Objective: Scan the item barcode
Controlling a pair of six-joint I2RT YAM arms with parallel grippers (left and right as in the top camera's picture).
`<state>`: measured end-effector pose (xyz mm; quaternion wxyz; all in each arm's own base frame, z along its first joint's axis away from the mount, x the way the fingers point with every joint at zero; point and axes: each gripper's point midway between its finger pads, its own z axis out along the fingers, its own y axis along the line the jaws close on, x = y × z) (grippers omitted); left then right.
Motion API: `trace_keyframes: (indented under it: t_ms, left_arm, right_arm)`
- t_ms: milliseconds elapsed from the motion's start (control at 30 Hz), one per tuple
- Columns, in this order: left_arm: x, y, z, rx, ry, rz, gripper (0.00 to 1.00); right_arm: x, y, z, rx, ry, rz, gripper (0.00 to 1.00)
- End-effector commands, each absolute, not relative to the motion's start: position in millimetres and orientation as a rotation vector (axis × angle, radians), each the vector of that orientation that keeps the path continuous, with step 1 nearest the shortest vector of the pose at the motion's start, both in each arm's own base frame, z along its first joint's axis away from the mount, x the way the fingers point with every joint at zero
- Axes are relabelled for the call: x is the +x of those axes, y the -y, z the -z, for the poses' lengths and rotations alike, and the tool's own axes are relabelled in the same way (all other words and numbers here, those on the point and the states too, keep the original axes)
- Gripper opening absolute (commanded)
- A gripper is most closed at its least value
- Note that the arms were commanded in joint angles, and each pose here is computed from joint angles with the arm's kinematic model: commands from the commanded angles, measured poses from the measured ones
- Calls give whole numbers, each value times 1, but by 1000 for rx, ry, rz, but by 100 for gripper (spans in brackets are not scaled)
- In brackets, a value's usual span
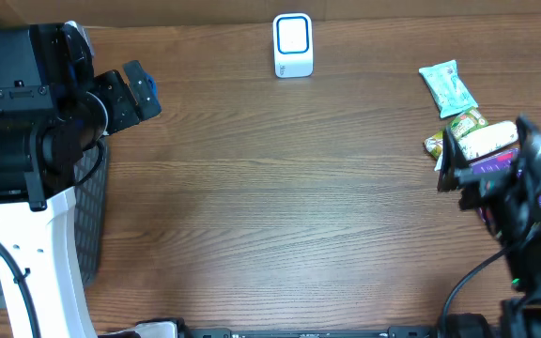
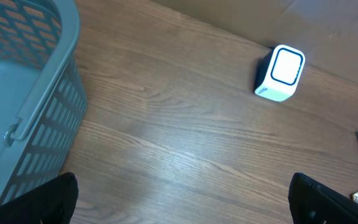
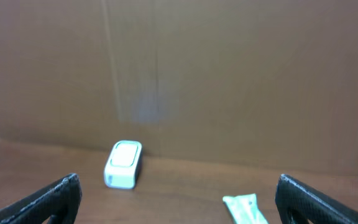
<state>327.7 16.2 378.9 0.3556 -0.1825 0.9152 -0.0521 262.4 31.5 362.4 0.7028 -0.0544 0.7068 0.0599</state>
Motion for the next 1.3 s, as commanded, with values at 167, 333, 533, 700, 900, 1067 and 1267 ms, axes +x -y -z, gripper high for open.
trace_keyframes:
  t_ms: [167, 333, 533, 700, 900, 1067, 1267]
  left_arm:
    - [329, -19, -383, -467, -2352, 121, 100]
    - [329, -19, -383, -468, -2352, 121, 100]
    - [329, -19, -383, -468, -2352, 121, 100]
    - [329, -19, -383, -468, -2352, 121, 100]
    - [329, -19, -383, -468, -2352, 121, 100]
    - [329, -19, -383, -468, -2352, 121, 100]
    - [329, -19, -383, -468, -2352, 121, 99]
  right_arm:
    - [250, -35, -276, -152, -1461, -121, 100]
    - [248, -41, -232, -162, -1461, -136, 100]
    - [243, -43, -214, -158, -1453, -138, 100]
    - [242, -43, -193, -161, -1493, -139, 100]
    - [243, -43, -173, -162, -1576, -147, 100]
    - [243, -43, -170, -162, -1585, -146, 100]
    - [243, -43, -170, -162, -1585, -146, 100]
